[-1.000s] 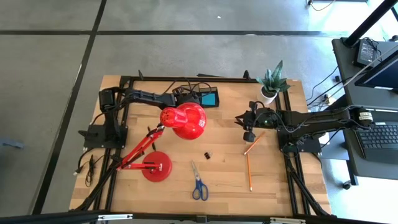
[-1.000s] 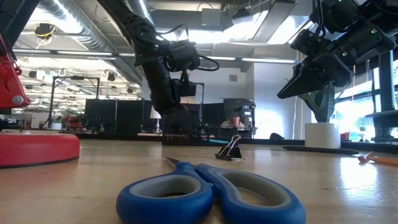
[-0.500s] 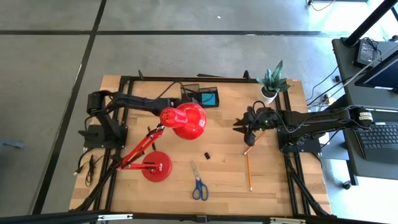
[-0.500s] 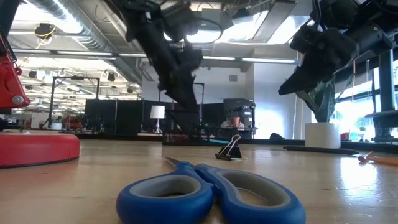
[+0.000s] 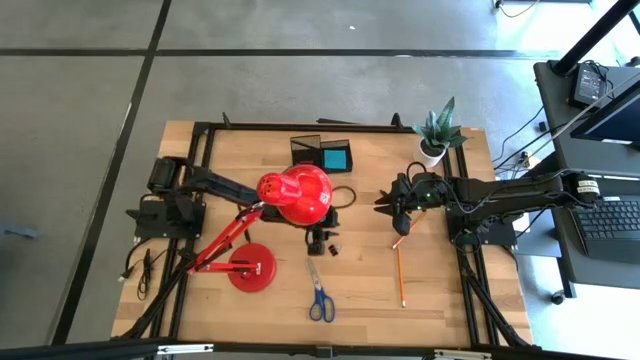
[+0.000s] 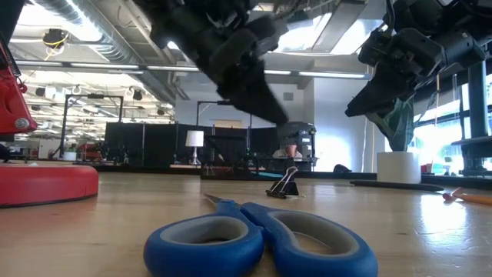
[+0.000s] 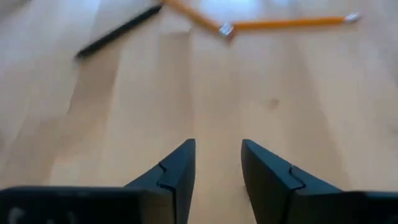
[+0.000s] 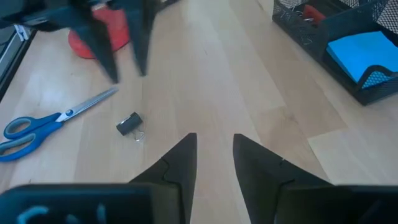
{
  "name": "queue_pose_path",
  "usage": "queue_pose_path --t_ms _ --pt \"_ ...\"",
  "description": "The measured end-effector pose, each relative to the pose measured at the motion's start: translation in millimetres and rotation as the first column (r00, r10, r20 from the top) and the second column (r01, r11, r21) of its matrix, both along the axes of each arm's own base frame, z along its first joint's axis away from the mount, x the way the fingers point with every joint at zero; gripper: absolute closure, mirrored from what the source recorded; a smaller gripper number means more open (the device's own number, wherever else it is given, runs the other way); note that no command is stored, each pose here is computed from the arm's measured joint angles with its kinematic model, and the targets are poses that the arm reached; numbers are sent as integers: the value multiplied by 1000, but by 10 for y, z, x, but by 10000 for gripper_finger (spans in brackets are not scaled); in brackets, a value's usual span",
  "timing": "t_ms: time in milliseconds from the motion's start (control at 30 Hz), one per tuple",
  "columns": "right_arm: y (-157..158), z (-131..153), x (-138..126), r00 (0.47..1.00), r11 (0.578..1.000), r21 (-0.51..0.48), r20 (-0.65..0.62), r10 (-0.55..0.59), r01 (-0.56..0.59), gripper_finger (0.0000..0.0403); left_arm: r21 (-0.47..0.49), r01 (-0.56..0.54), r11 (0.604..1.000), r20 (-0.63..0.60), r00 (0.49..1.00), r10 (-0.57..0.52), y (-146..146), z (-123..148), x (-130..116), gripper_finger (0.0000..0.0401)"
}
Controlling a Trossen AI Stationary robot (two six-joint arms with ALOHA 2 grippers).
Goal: Pick and place office supplies into organizer
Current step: Put the binder clip into the desk organizer
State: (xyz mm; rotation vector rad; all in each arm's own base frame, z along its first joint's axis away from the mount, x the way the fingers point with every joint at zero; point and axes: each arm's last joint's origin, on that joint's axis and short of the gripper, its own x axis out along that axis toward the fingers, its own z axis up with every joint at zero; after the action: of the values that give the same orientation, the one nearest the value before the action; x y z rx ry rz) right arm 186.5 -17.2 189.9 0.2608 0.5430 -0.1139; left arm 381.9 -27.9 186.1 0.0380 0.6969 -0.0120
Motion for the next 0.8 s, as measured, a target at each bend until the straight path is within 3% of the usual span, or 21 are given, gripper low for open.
queue_pose_path --t_ms 100,267,533,800 --pt "0 0 0 1000 1000 0 0 0 0 295 -36 13 999 50 999 -12 -53 -32 62 268" --pt "0 -1 -1 1000 1000 -1 -1 1 -1 295 -172 62 983 22 998 -59 -45 -206 120 251" --pt "0 -3 -2 1000 1000 -15 -5 9 -9 295 -247 108 963 -43 992 -122 -10 -478 161 229" --pt "0 -5 -3 1000 1000 -24 -7 15 -15 295 -283 107 953 -65 989 -130 103 -604 181 232"
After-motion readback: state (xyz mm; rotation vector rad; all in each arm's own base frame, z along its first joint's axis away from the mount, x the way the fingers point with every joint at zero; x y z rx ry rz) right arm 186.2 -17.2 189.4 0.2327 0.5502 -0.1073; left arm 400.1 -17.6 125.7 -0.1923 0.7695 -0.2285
